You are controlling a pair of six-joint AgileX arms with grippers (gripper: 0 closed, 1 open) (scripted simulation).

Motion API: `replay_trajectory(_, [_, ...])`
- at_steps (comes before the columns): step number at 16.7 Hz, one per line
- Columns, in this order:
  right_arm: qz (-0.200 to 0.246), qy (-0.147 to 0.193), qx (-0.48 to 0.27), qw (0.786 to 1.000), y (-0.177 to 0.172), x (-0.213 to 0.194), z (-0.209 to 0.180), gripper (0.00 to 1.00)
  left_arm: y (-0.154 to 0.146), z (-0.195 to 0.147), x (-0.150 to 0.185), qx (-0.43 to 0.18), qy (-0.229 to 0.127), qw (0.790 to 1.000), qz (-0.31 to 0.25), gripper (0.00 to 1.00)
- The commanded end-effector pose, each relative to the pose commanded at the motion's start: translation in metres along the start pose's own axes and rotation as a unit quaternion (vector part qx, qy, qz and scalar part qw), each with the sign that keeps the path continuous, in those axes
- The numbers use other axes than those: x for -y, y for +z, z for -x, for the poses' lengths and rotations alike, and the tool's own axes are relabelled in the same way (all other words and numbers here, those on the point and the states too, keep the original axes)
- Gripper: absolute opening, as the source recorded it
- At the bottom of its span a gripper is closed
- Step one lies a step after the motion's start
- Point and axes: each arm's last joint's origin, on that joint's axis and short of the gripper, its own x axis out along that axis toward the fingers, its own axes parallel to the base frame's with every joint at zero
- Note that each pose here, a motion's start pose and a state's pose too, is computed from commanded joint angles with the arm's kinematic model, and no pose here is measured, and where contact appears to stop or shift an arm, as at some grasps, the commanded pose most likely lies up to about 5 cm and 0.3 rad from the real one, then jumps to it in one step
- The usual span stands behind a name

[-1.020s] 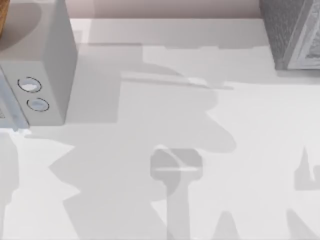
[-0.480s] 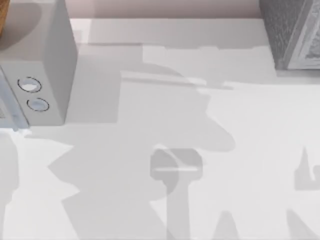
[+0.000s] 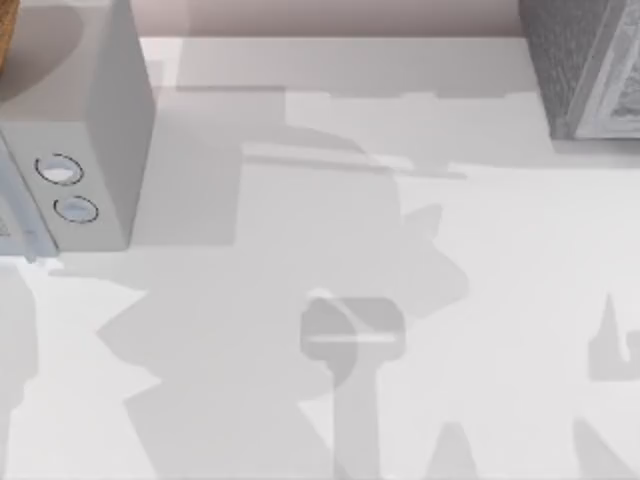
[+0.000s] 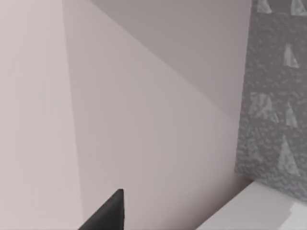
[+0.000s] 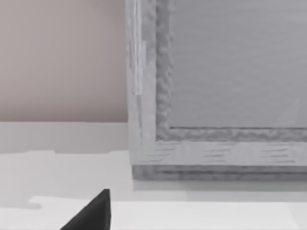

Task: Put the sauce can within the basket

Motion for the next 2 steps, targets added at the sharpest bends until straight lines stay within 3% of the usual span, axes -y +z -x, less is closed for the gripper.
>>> replay_trajectory(2, [0.0, 0.0, 0.0, 1.0, 0.0, 0.0, 0.0, 1.0, 0.0, 0.0, 0.0, 0.0, 0.0, 1.0, 0.0, 1.0])
